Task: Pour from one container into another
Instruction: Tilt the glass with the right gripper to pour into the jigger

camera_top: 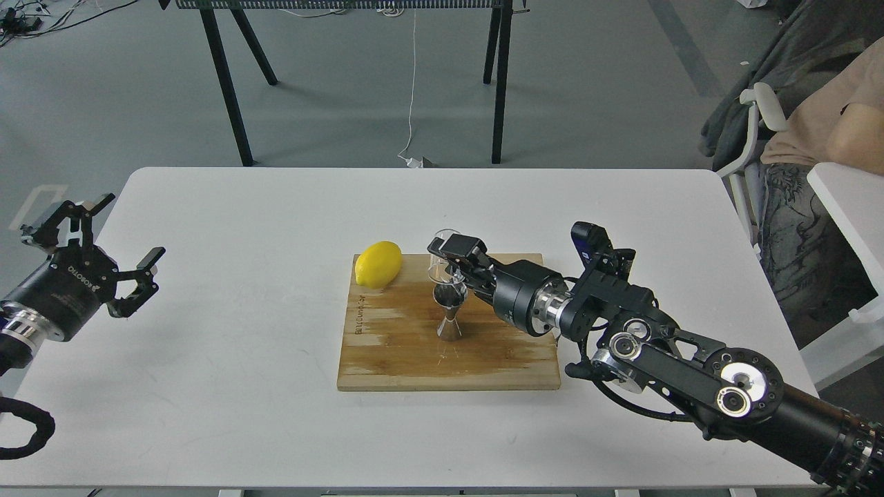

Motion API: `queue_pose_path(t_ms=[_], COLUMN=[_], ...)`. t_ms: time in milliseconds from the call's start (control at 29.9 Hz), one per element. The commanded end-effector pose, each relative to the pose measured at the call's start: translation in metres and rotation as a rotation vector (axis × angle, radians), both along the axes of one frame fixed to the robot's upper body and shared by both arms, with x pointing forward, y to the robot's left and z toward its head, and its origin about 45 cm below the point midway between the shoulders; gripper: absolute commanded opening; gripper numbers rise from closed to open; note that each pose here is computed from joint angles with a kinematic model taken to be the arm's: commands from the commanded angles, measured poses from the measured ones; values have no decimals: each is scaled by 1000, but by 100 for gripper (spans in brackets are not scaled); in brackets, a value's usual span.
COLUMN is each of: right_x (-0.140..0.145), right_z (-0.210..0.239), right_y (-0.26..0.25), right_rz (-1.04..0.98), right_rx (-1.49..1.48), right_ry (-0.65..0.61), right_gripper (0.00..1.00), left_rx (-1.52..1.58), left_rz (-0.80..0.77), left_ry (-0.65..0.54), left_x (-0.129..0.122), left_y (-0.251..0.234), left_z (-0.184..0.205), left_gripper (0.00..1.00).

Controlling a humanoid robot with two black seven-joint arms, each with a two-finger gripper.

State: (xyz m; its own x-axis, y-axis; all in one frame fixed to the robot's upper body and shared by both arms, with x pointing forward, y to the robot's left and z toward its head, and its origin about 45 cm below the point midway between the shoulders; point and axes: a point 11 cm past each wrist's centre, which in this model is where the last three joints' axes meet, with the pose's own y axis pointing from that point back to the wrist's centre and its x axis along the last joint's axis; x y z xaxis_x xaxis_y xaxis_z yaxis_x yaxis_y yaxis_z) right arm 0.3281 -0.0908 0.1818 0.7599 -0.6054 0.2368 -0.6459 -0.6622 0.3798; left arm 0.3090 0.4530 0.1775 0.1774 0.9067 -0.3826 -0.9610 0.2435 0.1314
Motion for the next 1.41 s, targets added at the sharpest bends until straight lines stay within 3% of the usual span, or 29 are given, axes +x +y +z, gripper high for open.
queue_pose_path(t_ms=[0, 1372], right_x=[1, 3], right_z=[0, 1], right_y=[-1, -3], right_rz=[-1, 83], right_rx=[-7, -140], right_ry=[-5, -97], right_gripper=[31, 31], left_rx=[0, 0], left_rz=[0, 2], left_ry=[0, 8], left_x=[0, -3], left_y=[0, 1], left_z=[0, -3], left_gripper=[100, 100])
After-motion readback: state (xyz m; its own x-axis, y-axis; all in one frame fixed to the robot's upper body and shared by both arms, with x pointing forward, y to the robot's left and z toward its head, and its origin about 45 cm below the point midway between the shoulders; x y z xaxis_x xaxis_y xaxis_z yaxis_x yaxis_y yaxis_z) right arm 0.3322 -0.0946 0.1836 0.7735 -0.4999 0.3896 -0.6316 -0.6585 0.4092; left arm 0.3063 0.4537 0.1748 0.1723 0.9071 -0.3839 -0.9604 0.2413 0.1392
